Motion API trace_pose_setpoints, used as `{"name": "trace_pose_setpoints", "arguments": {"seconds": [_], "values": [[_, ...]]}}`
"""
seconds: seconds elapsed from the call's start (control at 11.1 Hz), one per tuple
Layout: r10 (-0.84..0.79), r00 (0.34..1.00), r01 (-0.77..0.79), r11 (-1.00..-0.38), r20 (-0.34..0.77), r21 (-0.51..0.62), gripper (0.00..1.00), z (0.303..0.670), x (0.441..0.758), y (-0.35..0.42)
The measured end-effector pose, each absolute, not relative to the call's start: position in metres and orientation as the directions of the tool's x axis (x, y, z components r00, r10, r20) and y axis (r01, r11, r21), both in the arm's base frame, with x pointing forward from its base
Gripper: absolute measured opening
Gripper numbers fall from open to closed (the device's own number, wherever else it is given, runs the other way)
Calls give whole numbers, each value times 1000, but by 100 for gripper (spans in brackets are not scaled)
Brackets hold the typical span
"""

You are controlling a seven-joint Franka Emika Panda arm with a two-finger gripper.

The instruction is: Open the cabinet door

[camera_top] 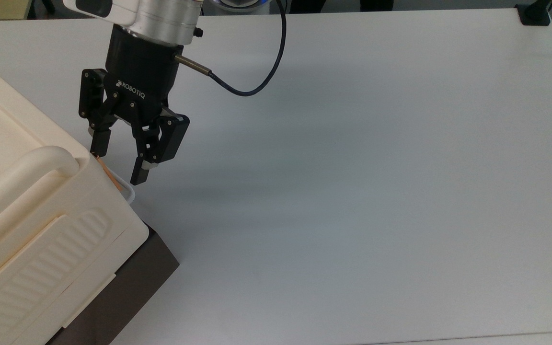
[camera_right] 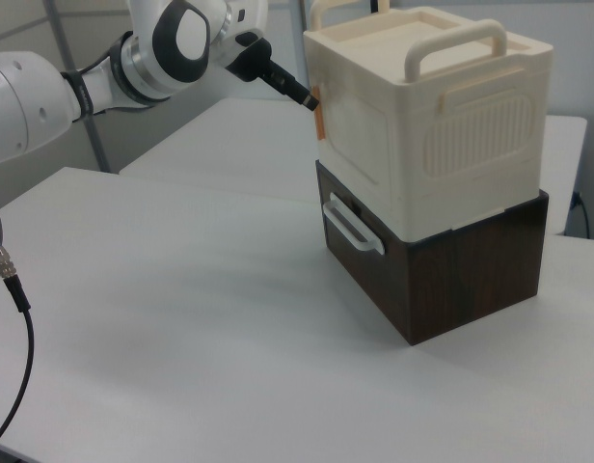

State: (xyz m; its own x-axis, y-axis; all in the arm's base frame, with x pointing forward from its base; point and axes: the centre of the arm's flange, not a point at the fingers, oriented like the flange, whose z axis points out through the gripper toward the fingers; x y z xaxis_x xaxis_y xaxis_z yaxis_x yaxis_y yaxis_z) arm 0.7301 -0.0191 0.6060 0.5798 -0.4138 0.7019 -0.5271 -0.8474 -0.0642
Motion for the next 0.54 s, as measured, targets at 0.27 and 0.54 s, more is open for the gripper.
{"name": "trace_pose_setpoints", "arguments": {"seconds": [0.27,0.54], "values": [[-412,582,-531,-846,701,-57,63,602,731,-22],[-413,584,-535,-843,699,-52,45,599,732,-26]]}}
